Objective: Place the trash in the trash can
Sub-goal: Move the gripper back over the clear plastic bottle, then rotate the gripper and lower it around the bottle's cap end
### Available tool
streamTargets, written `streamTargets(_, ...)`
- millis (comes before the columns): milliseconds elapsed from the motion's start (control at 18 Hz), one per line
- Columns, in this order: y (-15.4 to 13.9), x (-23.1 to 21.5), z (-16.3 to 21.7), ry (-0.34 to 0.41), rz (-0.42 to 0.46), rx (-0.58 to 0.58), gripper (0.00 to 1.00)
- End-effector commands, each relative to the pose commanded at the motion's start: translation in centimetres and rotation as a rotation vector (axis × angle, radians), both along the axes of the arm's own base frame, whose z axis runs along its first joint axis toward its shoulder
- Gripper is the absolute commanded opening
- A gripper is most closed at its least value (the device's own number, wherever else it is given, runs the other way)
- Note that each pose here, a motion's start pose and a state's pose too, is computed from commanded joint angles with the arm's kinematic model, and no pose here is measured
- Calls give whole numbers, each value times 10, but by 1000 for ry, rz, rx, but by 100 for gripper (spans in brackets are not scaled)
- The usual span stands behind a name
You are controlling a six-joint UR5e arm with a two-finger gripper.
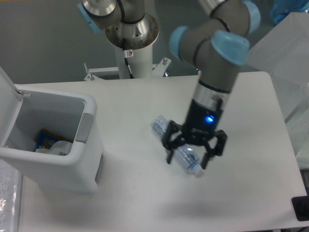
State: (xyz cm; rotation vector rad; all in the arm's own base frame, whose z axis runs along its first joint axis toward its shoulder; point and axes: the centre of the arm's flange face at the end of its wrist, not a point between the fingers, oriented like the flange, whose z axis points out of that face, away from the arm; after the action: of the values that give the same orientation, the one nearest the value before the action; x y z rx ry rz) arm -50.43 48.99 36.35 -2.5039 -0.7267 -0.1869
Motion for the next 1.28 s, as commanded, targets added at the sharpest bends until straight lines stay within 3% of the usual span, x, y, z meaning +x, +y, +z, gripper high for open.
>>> streamTargets(333,14,-3,-36,-104,3,-240,100)
streamTargets(556,27,-1,-69,-108,4,-415,100)
streamTargets(889,47,-1,-109,-126,101,-547,100)
streamTargets(1278,45,-5,-138,-140,184,-619,100)
